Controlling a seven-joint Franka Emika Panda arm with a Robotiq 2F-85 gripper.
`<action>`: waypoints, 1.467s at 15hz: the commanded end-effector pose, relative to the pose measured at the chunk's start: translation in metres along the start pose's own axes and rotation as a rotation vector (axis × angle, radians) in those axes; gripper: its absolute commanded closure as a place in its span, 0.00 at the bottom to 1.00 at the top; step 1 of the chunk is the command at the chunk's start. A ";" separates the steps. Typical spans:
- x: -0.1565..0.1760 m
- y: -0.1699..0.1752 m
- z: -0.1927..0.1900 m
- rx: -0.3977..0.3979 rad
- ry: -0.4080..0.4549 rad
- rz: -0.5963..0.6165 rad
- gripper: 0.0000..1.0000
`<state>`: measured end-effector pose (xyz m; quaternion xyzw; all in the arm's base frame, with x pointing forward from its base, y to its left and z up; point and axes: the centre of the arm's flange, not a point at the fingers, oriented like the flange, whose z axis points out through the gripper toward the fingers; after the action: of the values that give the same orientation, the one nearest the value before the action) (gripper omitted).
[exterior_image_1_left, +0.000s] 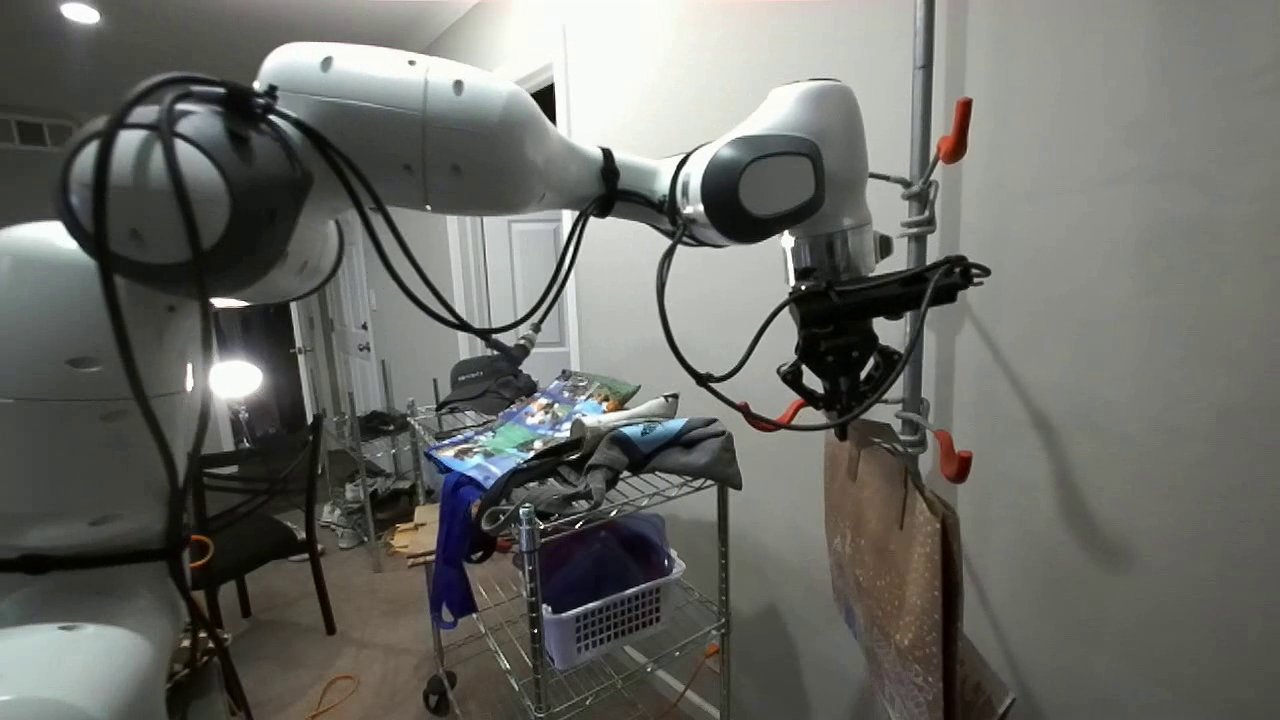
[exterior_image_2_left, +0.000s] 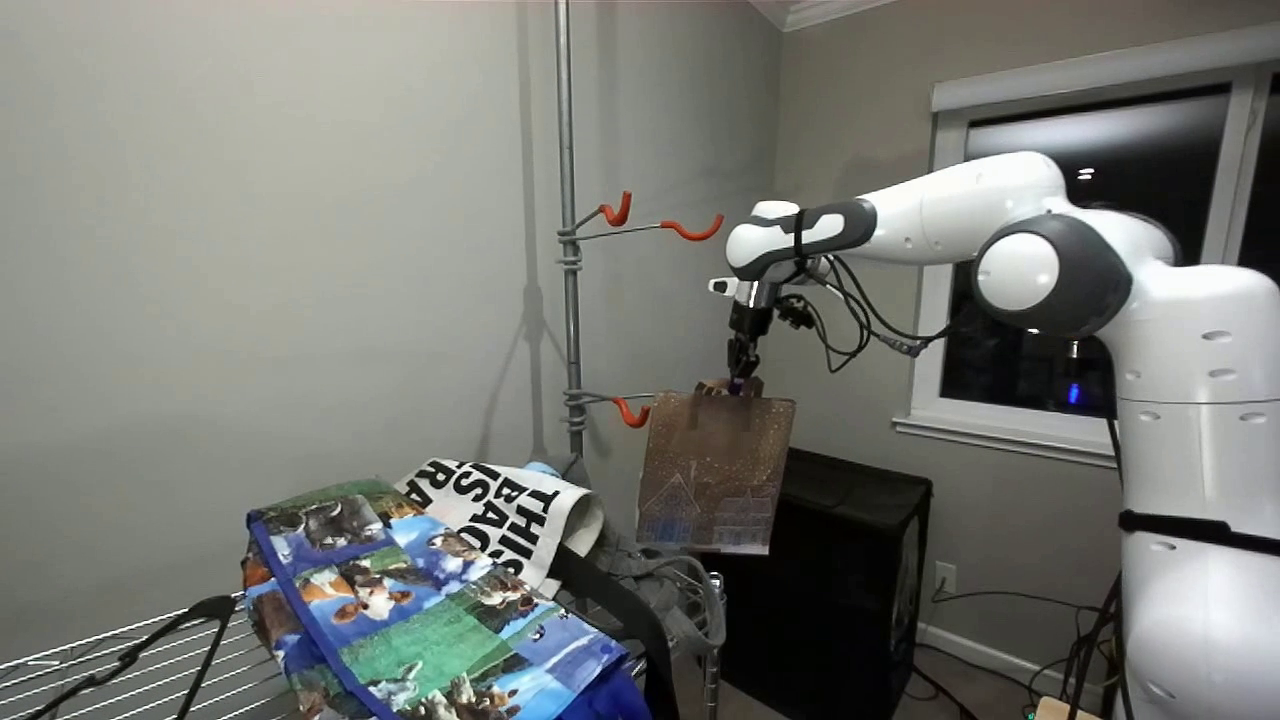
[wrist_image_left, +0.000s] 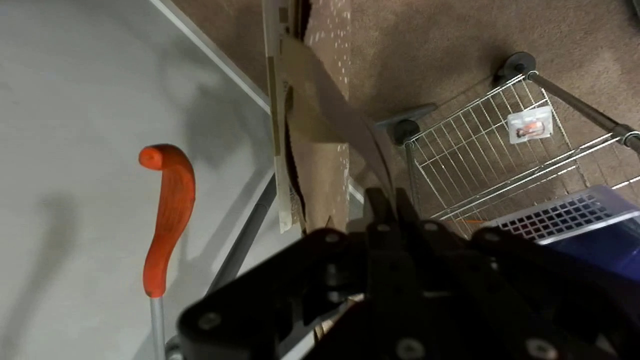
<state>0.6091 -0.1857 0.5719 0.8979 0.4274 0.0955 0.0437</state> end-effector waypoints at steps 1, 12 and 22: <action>0.022 0.052 -0.019 0.008 -0.014 -0.063 0.96; -0.003 0.099 -0.016 0.034 -0.166 -0.141 0.96; 0.010 0.119 0.007 -0.066 -0.039 -0.149 0.95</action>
<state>0.6935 -0.2450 0.5759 0.8734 0.4746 0.0590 0.0918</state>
